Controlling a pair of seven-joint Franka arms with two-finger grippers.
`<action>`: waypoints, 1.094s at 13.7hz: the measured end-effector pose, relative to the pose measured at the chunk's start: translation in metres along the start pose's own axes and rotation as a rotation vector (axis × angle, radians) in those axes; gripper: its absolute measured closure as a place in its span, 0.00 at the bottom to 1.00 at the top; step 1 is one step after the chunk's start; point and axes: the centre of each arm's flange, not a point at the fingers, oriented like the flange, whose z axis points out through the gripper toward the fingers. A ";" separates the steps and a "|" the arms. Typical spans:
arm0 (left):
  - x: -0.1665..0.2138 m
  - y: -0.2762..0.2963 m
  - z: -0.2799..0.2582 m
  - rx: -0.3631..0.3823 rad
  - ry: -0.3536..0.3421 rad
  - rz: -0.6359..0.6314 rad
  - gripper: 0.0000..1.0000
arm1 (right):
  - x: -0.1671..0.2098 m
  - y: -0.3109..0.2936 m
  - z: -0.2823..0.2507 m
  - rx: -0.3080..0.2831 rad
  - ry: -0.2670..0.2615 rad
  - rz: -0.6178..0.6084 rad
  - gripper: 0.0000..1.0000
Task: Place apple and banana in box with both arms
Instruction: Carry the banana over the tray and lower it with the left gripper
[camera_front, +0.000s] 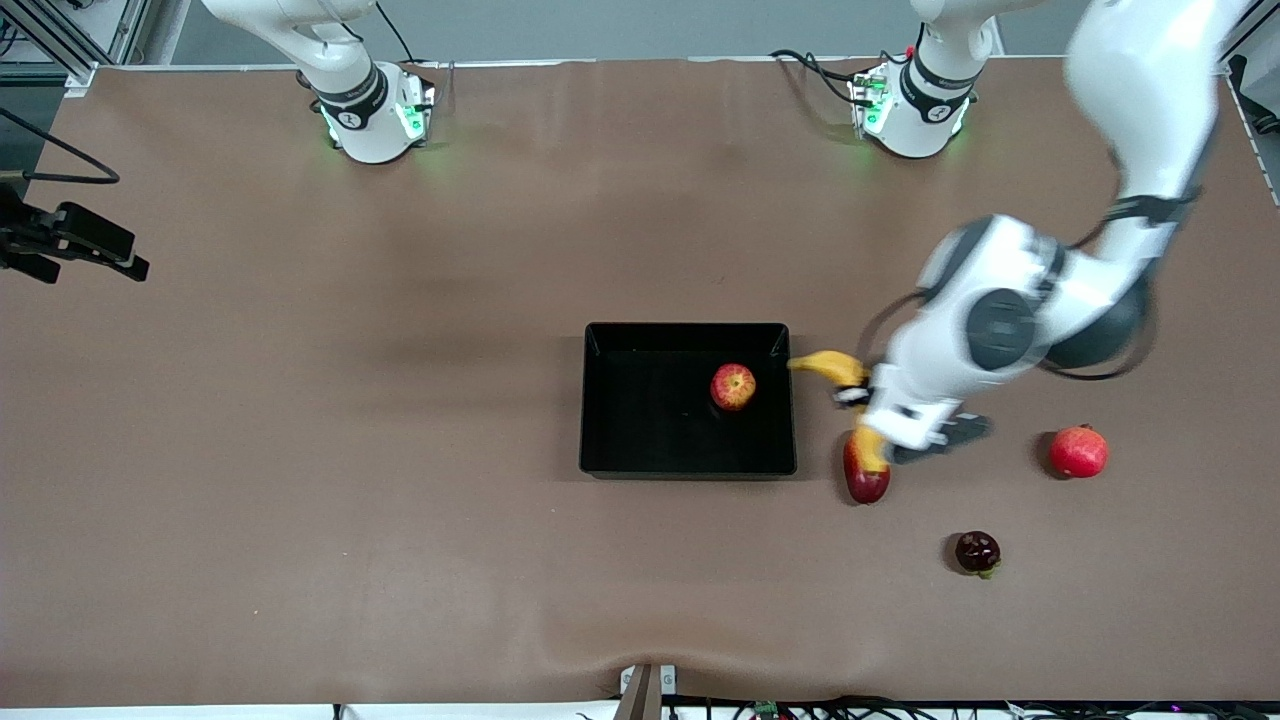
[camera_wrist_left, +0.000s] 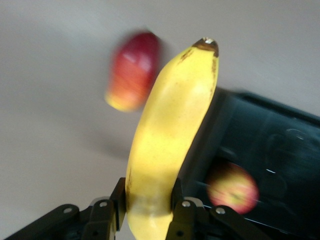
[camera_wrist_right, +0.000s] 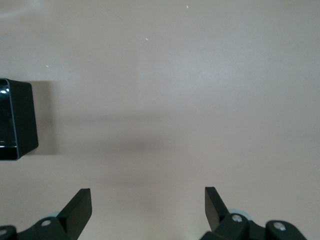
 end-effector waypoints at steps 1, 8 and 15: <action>-0.019 0.031 0.010 -0.005 -0.009 -0.021 0.61 | -0.002 0.002 0.000 0.000 -0.011 0.013 0.00; -0.071 0.129 0.080 -0.038 0.058 -0.099 0.61 | -0.030 0.003 -0.013 0.003 -0.042 0.118 0.00; -0.104 0.166 0.135 -0.070 0.023 -0.060 0.61 | -0.030 0.005 -0.003 -0.037 -0.002 0.082 0.00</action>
